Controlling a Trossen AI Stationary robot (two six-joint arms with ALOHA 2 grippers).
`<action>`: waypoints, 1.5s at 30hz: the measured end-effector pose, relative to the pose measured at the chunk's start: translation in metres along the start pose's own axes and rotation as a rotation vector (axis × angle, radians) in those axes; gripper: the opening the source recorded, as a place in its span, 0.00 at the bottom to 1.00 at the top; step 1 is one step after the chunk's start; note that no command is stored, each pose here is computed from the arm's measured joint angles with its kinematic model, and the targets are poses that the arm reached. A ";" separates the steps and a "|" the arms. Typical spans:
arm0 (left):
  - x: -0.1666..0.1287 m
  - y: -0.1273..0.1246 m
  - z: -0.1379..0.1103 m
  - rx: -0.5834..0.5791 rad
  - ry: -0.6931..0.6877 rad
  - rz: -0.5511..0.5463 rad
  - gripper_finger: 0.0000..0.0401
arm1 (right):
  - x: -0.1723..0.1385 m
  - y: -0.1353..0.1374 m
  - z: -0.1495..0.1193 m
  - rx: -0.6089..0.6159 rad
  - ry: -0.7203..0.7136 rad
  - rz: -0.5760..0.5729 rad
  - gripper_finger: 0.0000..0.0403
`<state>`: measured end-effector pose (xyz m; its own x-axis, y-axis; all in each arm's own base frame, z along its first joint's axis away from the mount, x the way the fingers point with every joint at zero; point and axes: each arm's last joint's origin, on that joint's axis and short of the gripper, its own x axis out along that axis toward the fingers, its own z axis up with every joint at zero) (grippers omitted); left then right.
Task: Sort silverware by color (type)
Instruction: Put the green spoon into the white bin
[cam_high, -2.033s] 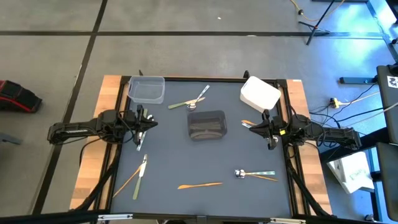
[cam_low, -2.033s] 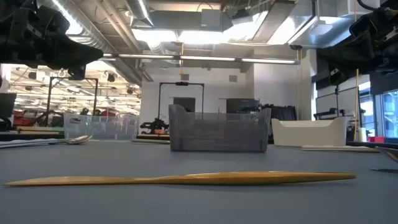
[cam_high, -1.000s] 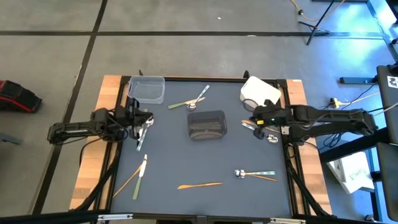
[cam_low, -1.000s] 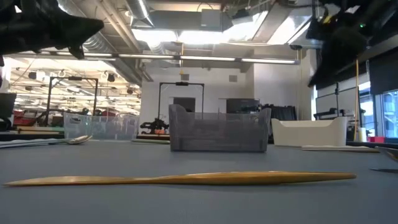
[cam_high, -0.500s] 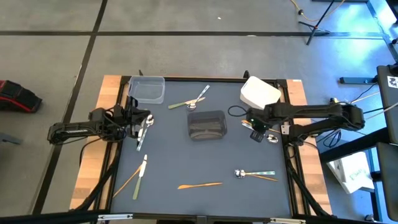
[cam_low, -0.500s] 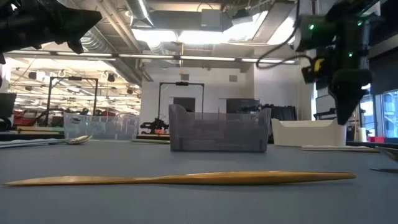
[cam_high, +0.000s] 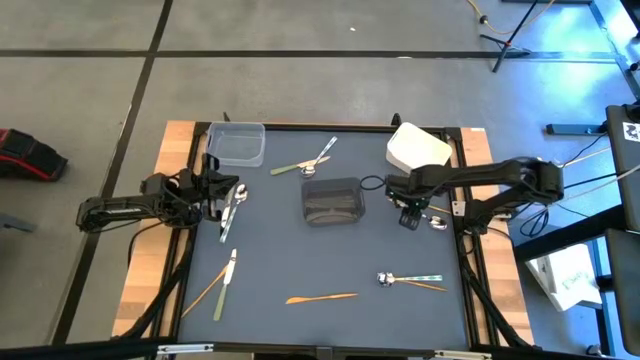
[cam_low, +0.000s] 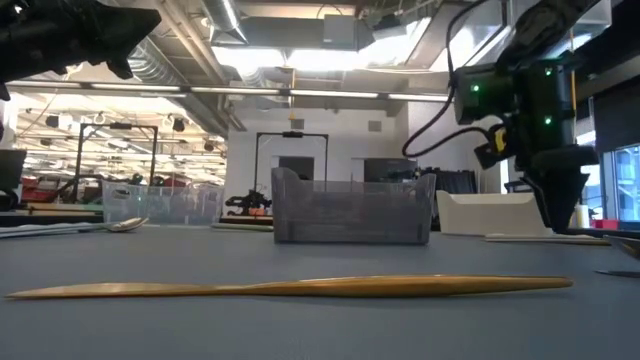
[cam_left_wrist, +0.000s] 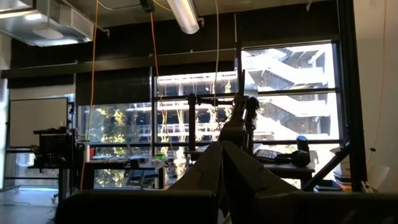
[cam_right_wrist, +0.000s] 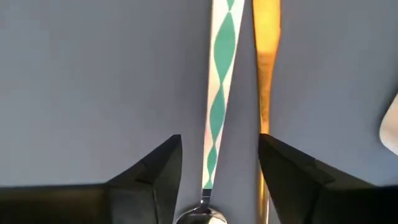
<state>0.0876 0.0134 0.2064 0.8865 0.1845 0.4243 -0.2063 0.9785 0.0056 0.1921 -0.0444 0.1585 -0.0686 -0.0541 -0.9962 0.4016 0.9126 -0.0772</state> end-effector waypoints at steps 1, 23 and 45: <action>0.000 0.000 0.000 0.000 0.000 0.000 0.02 | 0.002 0.000 0.001 -0.001 0.008 -0.001 0.47; 0.000 0.000 0.000 -0.001 0.002 0.000 0.02 | 0.016 0.005 0.014 -0.038 0.023 0.003 0.12; 0.000 0.000 0.001 -0.005 -0.011 0.001 0.02 | -0.098 -0.009 0.009 -0.037 -0.380 -0.086 0.03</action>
<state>0.0871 0.0133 0.2075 0.8816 0.1843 0.4345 -0.2050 0.9788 0.0008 0.2032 -0.0510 0.2560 0.2453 -0.2706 -0.9309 0.3752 0.9119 -0.1662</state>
